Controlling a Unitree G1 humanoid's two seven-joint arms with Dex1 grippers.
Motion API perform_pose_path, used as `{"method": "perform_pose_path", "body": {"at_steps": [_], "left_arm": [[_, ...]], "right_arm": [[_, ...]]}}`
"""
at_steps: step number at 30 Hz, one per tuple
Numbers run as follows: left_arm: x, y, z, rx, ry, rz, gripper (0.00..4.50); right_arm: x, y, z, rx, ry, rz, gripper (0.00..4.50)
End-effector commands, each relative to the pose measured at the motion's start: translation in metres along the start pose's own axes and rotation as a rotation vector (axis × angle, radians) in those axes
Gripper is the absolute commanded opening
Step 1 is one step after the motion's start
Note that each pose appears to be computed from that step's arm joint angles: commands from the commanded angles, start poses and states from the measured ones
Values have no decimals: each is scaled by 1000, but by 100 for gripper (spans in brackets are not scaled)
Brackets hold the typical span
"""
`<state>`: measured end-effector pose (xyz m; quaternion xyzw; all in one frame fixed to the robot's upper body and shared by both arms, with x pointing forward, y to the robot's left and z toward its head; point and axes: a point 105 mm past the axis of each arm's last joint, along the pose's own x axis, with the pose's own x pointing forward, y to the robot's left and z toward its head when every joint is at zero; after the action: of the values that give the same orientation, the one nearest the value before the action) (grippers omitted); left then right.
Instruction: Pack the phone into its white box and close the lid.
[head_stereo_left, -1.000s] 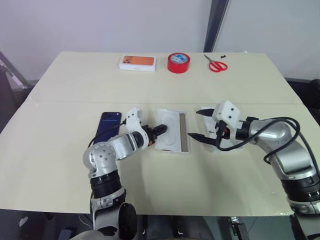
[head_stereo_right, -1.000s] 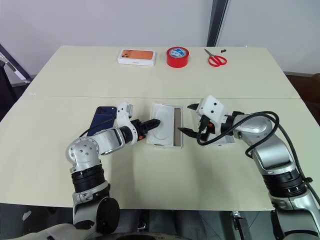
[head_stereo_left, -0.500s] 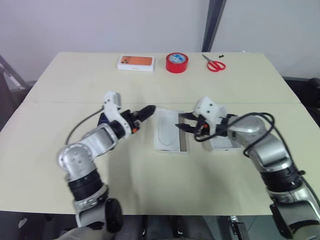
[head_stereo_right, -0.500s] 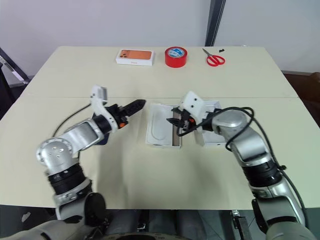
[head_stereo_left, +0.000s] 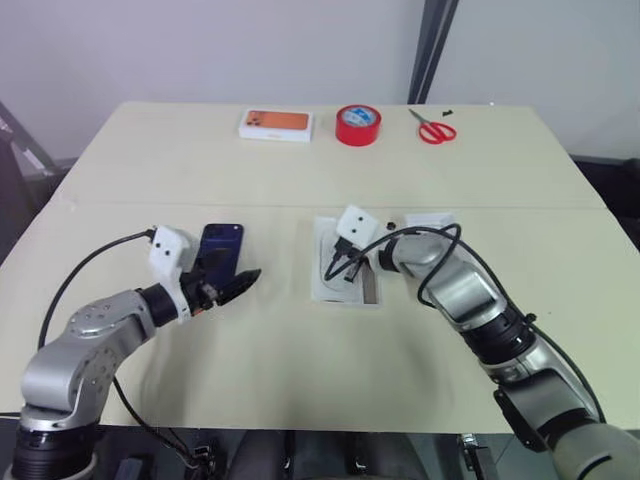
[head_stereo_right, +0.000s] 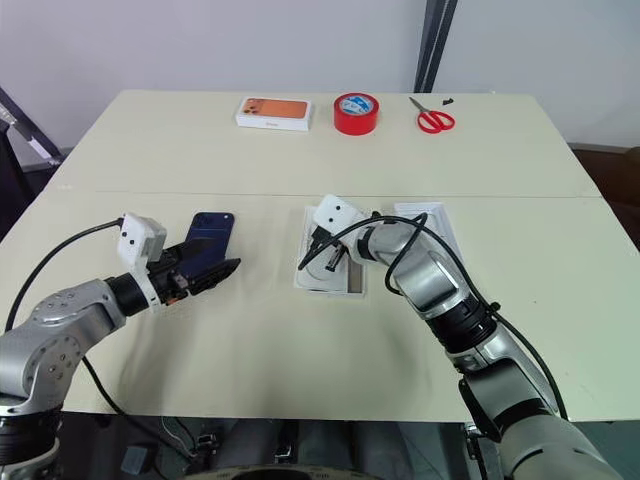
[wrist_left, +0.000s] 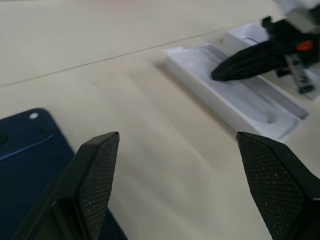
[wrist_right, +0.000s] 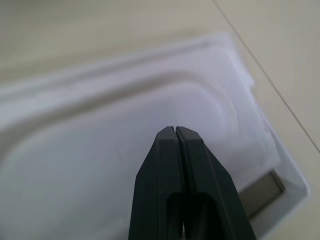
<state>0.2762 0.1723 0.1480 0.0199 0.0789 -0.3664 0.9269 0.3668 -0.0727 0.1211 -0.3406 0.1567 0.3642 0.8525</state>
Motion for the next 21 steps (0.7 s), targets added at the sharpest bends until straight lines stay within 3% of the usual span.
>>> {"method": "perform_pose_path", "body": {"at_steps": [1,9,15,21], "left_arm": [[-2,-6,9,47,-36,-34,396],[2,-8,3,45,-33,-33,396],[2,-9,0,39,-33,-28,396],[0,-9,-3,36,-27,-21,396]], "right_arm": [[-8,-16,1,-71,20,-61,6],[-20,-27,1,-139,20,-90,6],[-32,-7,24,-157,-99,24,6],[-35,11,20,-198,-103,120,6]]}}
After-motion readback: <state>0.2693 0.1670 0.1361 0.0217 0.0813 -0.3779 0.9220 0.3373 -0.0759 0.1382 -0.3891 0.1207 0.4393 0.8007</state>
